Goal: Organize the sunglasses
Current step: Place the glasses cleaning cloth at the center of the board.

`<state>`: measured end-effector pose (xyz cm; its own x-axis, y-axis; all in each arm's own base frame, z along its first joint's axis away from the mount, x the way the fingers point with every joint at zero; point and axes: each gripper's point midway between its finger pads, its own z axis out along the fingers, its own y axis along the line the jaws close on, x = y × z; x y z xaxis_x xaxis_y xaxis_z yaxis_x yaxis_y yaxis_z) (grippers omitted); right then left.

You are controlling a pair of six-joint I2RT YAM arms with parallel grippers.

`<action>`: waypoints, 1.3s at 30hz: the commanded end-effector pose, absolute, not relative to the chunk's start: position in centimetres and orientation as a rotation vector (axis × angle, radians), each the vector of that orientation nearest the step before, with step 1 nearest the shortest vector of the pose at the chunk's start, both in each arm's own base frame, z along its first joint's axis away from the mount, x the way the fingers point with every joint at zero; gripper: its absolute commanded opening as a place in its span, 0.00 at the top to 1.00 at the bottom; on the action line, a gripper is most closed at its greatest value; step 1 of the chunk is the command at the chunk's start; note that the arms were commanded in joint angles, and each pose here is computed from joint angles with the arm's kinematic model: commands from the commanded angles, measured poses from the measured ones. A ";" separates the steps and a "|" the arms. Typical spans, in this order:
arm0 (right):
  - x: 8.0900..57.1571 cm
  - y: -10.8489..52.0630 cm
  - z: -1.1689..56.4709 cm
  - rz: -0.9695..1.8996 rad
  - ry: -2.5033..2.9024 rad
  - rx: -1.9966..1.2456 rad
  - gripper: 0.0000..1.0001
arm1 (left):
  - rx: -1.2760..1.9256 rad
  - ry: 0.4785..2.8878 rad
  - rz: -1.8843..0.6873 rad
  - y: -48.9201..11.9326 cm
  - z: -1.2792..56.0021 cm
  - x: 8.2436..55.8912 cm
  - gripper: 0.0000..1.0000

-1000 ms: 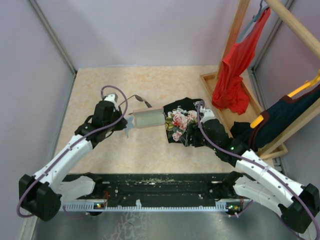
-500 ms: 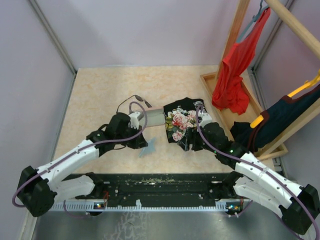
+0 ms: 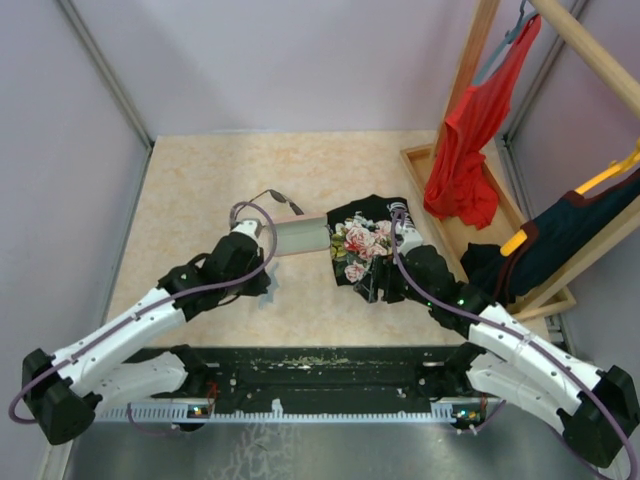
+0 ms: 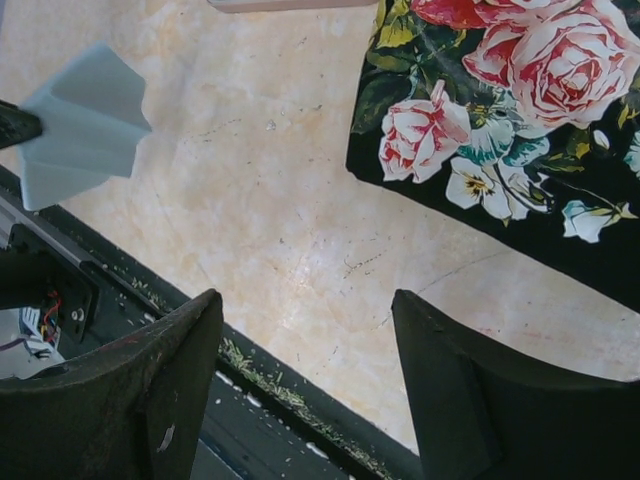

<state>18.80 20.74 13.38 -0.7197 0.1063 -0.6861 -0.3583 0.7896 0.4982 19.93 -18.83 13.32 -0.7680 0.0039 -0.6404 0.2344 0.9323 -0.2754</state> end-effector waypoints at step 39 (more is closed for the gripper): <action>19.6 27.2 12.0 0.608 2.313 -0.376 0.35 | -0.290 2.371 -0.420 -16.1 6.6 18.2 0.55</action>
<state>17.83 23.43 9.20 -0.7830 -0.0905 -0.6153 -0.3708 0.8622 0.3450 17.87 -18.29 6.46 -0.7704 -0.1881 -0.6091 0.0535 0.9330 -0.3559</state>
